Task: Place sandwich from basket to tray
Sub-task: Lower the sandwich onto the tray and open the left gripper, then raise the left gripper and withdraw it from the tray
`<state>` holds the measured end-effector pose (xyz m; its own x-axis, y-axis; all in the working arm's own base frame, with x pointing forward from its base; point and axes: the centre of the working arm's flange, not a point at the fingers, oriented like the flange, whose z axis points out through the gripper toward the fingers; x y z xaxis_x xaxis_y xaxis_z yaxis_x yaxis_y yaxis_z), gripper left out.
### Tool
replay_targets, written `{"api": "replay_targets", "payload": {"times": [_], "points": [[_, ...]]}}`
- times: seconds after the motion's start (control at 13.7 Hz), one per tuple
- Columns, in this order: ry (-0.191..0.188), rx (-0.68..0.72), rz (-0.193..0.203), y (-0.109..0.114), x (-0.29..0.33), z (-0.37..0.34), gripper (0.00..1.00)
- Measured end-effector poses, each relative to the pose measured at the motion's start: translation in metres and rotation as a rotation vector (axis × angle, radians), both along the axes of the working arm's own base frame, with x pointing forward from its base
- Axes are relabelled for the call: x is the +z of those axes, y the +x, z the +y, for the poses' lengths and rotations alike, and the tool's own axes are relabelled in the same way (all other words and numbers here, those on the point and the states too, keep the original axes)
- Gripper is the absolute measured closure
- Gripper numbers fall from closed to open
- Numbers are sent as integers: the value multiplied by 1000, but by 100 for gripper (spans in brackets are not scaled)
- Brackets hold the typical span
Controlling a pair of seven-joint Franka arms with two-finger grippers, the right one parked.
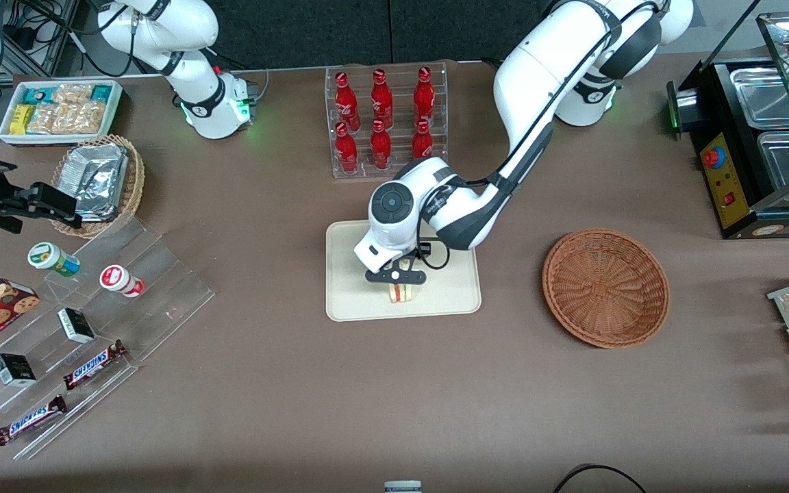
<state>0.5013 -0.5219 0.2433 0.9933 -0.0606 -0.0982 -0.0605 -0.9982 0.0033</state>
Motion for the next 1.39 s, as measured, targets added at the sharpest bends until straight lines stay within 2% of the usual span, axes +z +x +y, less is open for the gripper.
{"api": "replay_targets", "payload": {"times": [0.22,0.29,0.51,0.66,0.8,0.95,1.1,1.17,1.39], "points": [[0,5,0,0,0,0,8],[0,16,-2,0,2,0,1],[-15,99,-32,6,28,-1,0],[8,140,-40,16,59,14,0],[28,193,-49,42,93,52,0],[27,230,-60,74,110,96,0],[43,229,-38,97,114,137,0],[48,218,-12,105,118,157,0],[26,166,52,124,152,224,0]]}}
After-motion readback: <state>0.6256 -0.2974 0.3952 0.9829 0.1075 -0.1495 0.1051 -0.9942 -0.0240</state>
